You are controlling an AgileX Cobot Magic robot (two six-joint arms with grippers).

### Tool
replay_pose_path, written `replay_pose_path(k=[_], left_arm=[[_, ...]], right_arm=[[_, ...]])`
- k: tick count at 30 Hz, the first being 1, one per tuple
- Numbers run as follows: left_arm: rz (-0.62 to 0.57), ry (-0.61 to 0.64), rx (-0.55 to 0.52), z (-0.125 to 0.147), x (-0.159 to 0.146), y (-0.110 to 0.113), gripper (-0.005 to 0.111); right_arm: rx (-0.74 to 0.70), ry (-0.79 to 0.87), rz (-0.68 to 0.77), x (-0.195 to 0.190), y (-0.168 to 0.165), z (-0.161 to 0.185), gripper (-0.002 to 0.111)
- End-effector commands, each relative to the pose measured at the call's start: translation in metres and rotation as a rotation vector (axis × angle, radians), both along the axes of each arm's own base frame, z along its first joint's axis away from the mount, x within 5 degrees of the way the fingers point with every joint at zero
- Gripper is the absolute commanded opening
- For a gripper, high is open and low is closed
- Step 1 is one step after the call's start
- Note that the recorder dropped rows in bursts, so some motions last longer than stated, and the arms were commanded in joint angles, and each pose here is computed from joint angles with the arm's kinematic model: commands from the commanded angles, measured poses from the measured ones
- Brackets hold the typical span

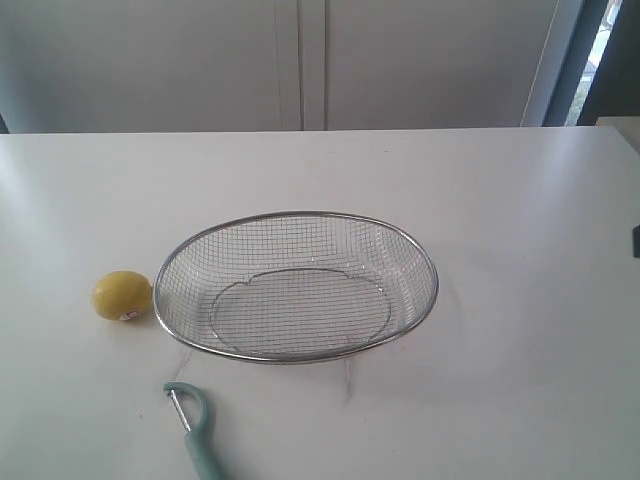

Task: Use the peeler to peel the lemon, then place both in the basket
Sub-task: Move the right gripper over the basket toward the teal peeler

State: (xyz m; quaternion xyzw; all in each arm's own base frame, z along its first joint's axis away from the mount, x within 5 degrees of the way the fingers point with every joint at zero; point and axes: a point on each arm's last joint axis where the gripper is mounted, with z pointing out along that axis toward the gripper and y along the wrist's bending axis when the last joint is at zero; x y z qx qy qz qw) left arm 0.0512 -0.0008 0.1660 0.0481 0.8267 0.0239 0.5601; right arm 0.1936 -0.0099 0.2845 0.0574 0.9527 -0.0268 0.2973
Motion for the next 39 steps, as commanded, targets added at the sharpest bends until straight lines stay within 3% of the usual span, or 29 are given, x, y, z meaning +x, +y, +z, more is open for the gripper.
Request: replay_pose_path(k=[1, 21, 39], left_arm=[[0.002, -0.003, -0.006, -0.001, 0.0, 0.0, 0.0], [0.002, -0.003, -0.006, -0.001, 0.0, 0.0, 0.0], [0.002, -0.003, -0.006, -0.001, 0.0, 0.0, 0.0]], right_arm=[[0.008, 0.069, 0.098, 0.012, 0.016, -0.013, 0.0], [0.041, 0.212, 0.431, 0.028, 0.105, -0.048, 0.0], [0.082, 0.255, 0.747, 0.024, 0.223, -0.047, 0.0]])
